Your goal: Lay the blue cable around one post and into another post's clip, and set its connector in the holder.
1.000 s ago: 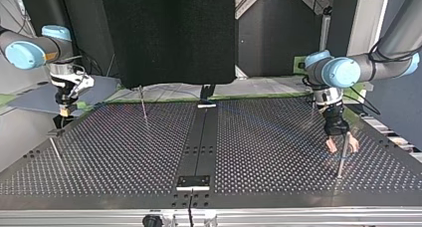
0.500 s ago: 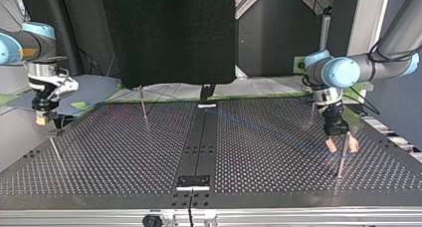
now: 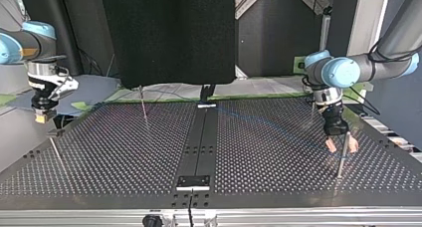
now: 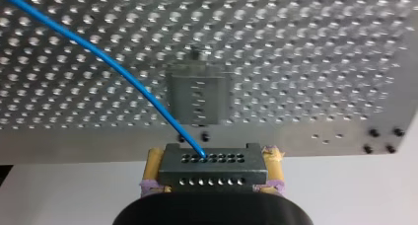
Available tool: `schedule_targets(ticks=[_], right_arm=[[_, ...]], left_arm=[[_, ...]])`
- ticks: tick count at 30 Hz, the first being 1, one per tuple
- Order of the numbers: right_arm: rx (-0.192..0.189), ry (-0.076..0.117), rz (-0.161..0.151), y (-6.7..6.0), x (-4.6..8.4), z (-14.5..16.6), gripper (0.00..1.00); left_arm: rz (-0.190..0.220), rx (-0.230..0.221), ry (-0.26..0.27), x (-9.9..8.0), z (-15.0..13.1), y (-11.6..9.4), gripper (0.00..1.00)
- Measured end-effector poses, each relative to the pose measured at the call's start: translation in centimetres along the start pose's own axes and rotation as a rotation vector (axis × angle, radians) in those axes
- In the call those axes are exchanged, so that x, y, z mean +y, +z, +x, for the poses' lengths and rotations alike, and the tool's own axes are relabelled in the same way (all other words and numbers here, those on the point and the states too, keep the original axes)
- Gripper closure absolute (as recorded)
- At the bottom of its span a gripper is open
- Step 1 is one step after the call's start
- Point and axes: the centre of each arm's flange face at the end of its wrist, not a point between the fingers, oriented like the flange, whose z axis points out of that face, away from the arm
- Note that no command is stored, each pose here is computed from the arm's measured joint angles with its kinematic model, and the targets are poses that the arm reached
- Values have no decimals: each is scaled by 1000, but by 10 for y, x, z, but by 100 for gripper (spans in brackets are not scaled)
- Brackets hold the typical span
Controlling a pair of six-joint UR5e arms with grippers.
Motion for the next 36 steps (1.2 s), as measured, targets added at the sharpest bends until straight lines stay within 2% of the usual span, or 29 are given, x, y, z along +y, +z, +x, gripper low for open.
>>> schedule_targets(ticks=[5,10,21,24,27,33,36], right_arm=[[-15,5,3,7,1,-22,67],[-21,18,25,19,3,-36,67],[-36,18,110,36,2,-15,67],[-51,9,139,37,0,-10,67],[-74,10,160,36,0,-10,67],[-117,21,158,32,6,-12,67],[-124,21,151,32,11,-11,67]], left_arm=[[-1,1,-1,0,0,0,0],[-1,1,-1,0,0,0,0],[2,6,-1,0,1,-1,0],[3,7,0,-1,2,-1,0],[3,7,0,-1,2,-1,0],[3,7,0,-1,2,-1,0],[3,7,0,-1,2,-1,0]])
